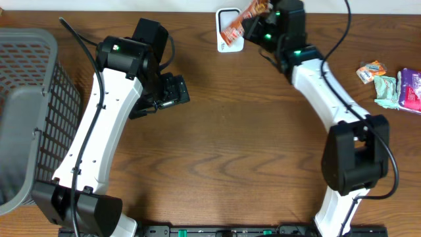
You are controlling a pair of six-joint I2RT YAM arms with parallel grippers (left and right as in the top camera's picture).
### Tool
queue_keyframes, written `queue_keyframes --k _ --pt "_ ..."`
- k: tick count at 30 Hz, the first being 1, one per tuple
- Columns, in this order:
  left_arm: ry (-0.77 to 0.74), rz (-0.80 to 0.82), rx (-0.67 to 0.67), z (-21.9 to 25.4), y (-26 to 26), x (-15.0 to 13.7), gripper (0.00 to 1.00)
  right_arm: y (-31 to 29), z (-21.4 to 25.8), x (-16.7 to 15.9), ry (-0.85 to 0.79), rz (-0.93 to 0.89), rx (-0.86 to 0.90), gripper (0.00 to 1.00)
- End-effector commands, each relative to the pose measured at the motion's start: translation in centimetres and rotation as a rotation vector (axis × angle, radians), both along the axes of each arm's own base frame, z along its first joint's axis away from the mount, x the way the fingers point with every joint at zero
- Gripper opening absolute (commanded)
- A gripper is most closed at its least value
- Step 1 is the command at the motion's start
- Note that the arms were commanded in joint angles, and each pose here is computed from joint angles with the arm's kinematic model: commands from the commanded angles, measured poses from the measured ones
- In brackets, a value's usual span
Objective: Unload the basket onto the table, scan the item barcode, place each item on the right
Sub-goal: 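Raise the orange bar up to the scanner face with the right gripper, then carry the orange bar right and drop it onto the other packs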
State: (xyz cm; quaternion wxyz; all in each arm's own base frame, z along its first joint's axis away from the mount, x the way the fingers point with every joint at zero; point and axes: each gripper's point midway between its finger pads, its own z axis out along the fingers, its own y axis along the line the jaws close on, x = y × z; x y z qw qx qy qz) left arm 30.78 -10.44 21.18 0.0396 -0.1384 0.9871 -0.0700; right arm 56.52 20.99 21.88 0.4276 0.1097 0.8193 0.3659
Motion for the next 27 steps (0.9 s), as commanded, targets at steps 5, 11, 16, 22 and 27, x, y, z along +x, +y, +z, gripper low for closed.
queue_keyframes --k 5,11,16,22,27 --pt "0.005 0.002 0.008 -0.1 0.2 0.0 0.98 3.1 -2.4 5.3 0.044 -0.154 0.057 0.01" --pt "0.005 0.002 0.008 -0.1 0.2 0.0 0.98 3.3 -3.7 8.4 0.114 -0.175 -0.038 0.01" --pt "0.005 0.002 0.008 -0.1 0.2 0.0 0.98 1.0 -4.2 8.3 0.148 -0.199 -0.164 0.01" --pt "0.005 0.002 0.008 -0.1 0.2 0.0 0.98 -7.9 -0.4 6.6 0.182 -0.311 -0.404 0.01" --pt "0.005 0.002 0.008 -0.1 0.2 0.0 0.98 -20.1 0.7 3.3 0.337 -0.463 -0.511 0.01"
